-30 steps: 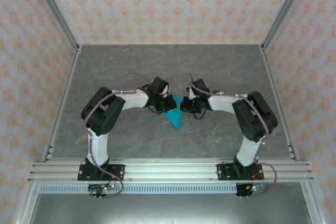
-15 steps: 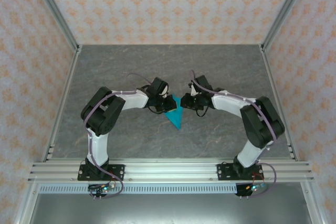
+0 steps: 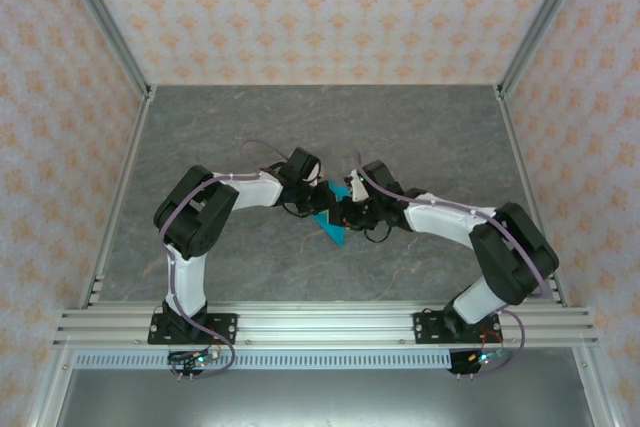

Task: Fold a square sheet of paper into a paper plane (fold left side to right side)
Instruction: Fourth fold the wing at the center of the table.

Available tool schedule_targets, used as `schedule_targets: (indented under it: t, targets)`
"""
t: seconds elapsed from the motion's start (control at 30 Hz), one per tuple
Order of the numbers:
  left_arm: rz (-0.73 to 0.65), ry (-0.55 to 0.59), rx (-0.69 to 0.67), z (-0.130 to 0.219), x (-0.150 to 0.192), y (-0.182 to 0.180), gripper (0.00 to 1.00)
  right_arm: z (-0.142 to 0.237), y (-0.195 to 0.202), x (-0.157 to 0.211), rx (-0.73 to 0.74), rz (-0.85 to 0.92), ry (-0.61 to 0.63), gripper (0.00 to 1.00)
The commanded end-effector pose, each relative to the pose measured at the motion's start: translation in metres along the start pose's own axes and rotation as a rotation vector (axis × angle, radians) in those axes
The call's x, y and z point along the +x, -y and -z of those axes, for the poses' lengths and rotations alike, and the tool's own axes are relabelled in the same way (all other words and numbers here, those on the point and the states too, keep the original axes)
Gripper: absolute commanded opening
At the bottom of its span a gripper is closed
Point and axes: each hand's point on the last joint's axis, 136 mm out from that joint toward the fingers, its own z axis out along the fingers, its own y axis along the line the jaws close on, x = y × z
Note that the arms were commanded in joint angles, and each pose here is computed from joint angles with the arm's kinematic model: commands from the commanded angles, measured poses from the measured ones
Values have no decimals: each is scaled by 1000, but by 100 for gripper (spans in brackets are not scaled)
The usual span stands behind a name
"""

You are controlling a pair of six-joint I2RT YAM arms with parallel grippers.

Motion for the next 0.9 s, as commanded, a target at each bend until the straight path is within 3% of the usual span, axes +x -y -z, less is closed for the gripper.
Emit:
schedule_targets:
  t: [0.0,0.87]
  targets:
    - [18,-22,-82,-5,13,-23,13,-10,0,-3,-21,-28,5,22]
    - [13,-23,-90,-4,13,-23,13,-23,53,30,224,-16,-109,21]
